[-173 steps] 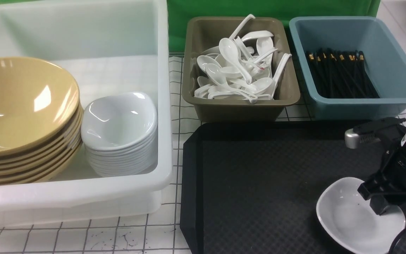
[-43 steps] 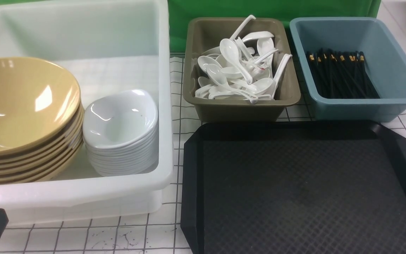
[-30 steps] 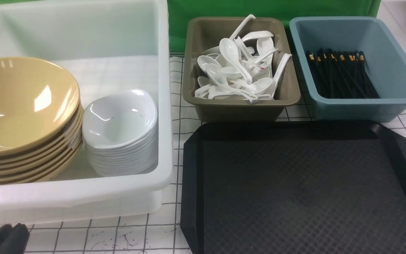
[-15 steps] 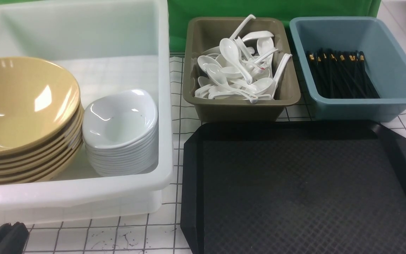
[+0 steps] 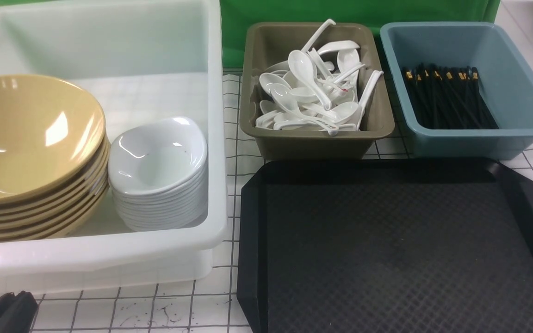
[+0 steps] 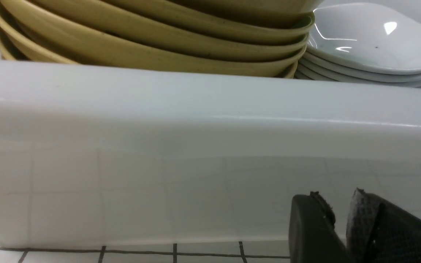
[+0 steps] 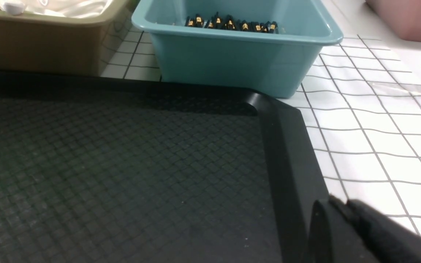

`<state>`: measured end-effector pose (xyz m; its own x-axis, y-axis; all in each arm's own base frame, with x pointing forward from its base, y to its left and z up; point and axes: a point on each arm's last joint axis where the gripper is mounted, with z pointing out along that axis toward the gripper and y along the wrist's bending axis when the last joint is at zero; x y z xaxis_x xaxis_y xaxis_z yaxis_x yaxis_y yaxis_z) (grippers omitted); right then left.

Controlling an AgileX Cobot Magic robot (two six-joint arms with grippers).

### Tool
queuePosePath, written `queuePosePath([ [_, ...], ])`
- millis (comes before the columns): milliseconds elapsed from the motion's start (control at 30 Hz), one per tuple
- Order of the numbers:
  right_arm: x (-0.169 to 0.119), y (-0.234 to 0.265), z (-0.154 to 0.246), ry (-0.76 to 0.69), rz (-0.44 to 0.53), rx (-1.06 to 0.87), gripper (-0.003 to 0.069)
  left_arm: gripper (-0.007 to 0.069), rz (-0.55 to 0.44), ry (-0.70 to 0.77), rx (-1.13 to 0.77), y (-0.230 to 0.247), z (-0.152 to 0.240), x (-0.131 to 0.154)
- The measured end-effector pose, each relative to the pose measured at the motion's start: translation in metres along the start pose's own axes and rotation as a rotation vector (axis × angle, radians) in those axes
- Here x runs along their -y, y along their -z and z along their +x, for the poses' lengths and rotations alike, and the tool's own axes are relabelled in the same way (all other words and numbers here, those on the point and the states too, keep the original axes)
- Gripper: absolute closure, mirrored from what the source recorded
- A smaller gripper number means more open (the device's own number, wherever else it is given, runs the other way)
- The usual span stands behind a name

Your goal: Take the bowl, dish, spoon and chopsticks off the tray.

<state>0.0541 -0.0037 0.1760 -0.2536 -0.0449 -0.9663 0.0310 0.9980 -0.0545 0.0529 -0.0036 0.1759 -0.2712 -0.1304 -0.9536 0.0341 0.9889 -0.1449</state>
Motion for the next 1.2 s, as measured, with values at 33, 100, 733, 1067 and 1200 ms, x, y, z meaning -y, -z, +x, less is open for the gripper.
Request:
queuePosePath([
  [33, 0.0000, 0.0000, 0.0000, 0.000, 0.000, 0.000, 0.0571, 0.0504, 0.000, 0.000, 0.000, 0.0000, 0.0000, 0.0000],
  [100, 0.0000, 0.0000, 0.0000, 0.000, 0.000, 0.000, 0.0569, 0.0504, 0.000, 0.000, 0.000, 0.0000, 0.0000, 0.0000],
  [733, 0.0000, 0.0000, 0.0000, 0.000, 0.000, 0.000, 0.0558, 0.0504, 0.000, 0.000, 0.000, 0.0000, 0.0000, 0.0000],
  [1067, 0.0000, 0.0000, 0.0000, -0.003, 0.000, 0.000, 0.0547, 0.0504, 0.000, 0.000, 0.000, 0.0000, 0.0000, 0.0000],
  [1200, 0.0000, 0.0000, 0.0000, -0.003, 0.000, 0.000, 0.0542, 0.0504, 0.000, 0.000, 0.001, 0.0000, -0.0001, 0.0000],
])
